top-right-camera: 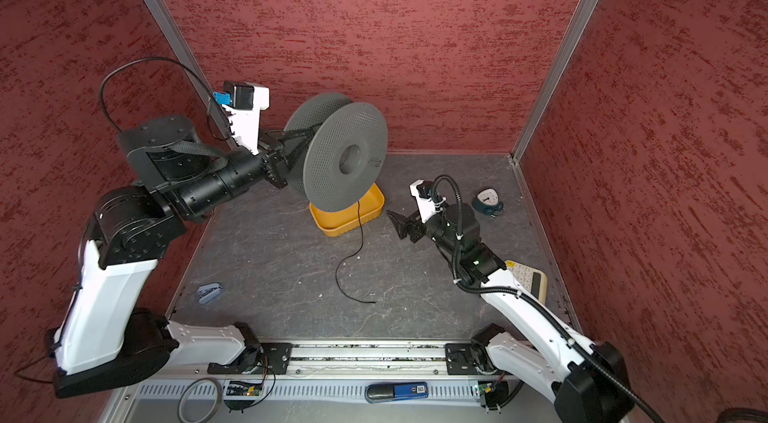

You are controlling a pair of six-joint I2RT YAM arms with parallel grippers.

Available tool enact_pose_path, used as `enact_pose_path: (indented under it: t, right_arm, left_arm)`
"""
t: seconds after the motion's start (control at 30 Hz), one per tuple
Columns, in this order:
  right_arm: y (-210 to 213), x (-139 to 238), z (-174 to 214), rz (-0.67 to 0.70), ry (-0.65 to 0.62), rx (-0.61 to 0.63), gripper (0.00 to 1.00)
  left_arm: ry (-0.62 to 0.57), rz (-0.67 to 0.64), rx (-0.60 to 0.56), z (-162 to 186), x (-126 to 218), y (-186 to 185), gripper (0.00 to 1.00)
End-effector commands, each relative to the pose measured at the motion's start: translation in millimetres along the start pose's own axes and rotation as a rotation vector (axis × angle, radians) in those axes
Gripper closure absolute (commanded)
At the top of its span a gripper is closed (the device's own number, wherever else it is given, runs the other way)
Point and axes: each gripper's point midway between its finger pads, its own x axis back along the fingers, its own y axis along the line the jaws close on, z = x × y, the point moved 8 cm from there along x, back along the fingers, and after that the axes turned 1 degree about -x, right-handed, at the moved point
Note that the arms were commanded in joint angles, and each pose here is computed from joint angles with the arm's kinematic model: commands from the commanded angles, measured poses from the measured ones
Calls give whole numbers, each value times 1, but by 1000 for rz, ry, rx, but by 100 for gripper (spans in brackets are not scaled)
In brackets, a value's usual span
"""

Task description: Wrap the cables

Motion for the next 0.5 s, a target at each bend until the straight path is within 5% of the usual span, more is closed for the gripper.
enact_pose_path:
  t: [0.0, 0.3, 0.47]
  right_arm:
    - [17, -8, -19, -141, -192, -12, 15]
    - [16, -46, 3, -113, -289, -32, 19]
    - [6, -66, 13, -59, -305, -35, 34]
  left_arm:
    - [-166, 47, 43, -28, 20, -4, 100]
    - [-154, 40, 39, -28, 18, -4, 100]
    - [-142, 38, 41, -26, 16, -4, 100]
